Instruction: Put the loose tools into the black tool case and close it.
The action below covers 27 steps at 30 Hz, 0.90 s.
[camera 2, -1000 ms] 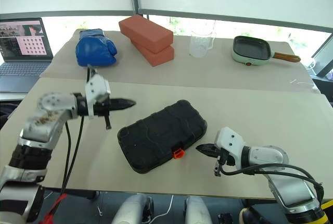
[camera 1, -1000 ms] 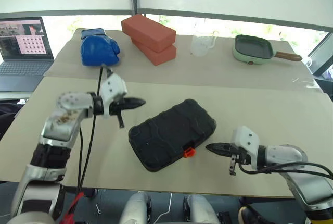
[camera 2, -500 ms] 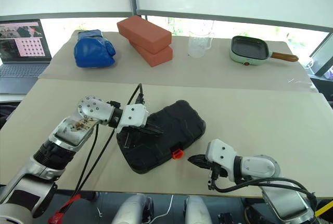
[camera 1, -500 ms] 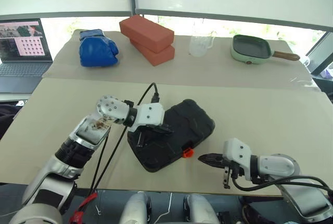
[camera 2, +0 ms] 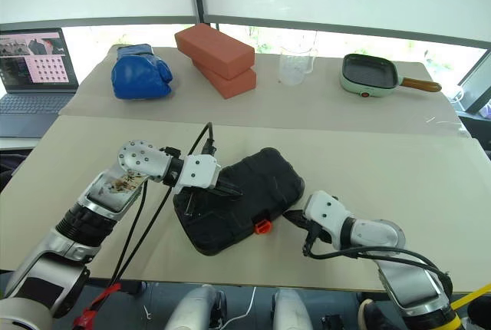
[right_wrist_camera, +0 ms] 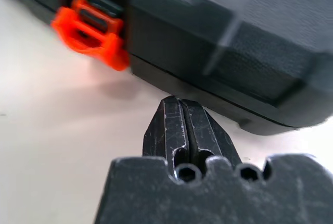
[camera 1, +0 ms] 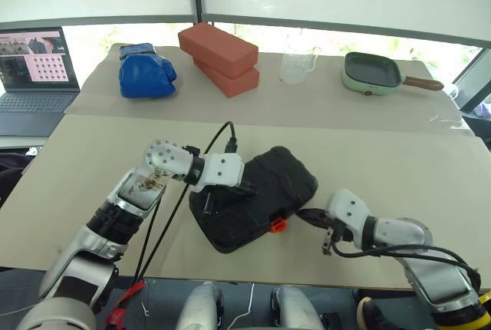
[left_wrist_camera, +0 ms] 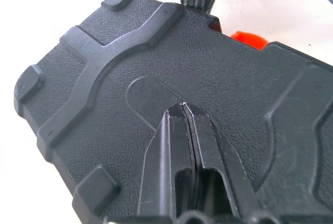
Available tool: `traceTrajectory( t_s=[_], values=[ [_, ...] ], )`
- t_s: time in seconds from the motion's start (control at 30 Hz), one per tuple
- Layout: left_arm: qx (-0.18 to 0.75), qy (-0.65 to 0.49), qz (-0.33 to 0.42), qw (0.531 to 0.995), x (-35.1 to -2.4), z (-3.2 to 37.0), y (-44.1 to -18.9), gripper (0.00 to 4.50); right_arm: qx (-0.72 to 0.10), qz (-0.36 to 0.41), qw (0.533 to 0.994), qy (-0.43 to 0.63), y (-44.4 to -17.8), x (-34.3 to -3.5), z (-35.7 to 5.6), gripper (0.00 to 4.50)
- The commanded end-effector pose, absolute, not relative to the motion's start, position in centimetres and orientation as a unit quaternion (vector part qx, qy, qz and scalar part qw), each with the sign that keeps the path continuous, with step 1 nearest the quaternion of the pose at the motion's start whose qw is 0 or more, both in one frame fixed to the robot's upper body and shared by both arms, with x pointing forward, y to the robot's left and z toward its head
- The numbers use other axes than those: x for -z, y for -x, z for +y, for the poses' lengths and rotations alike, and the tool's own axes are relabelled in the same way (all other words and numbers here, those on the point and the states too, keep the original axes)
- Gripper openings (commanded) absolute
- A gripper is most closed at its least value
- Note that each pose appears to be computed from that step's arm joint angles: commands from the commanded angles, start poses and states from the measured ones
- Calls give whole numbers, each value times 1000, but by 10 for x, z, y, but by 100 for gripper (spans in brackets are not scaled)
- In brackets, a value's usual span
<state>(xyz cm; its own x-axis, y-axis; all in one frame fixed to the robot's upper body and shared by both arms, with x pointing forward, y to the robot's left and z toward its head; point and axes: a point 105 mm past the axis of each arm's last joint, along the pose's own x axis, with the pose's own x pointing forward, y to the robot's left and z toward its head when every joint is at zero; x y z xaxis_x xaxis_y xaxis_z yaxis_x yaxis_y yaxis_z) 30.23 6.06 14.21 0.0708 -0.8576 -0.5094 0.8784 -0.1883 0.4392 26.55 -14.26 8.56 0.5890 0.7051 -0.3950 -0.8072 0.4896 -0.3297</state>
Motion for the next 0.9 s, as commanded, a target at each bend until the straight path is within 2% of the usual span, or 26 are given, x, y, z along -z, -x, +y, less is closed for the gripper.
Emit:
traceTrajectory(
  t_s=[0.03,0.17,0.3,0.4,0.73,0.9],
  values=[
    [665,-370,32,648,-137,64,-313,5,-397,51,882,250,-287,-110,-144,0],
    [666,-369,33,647,-138,66,-315,5,-413,61,877,239,-280,-109,-142,0],
    [673,-370,35,639,-135,66,-310,5,-486,93,842,215,-243,-100,-129,0],
    [676,-372,36,635,-133,66,-308,5,-507,106,830,208,-229,-94,-120,0],
    [681,-375,38,628,-133,65,-306,5,-499,104,839,189,-240,-80,-103,0],
    [684,-376,40,623,-132,65,-303,5,-484,58,857,169,-246,-97,-95,0]
  ],
)
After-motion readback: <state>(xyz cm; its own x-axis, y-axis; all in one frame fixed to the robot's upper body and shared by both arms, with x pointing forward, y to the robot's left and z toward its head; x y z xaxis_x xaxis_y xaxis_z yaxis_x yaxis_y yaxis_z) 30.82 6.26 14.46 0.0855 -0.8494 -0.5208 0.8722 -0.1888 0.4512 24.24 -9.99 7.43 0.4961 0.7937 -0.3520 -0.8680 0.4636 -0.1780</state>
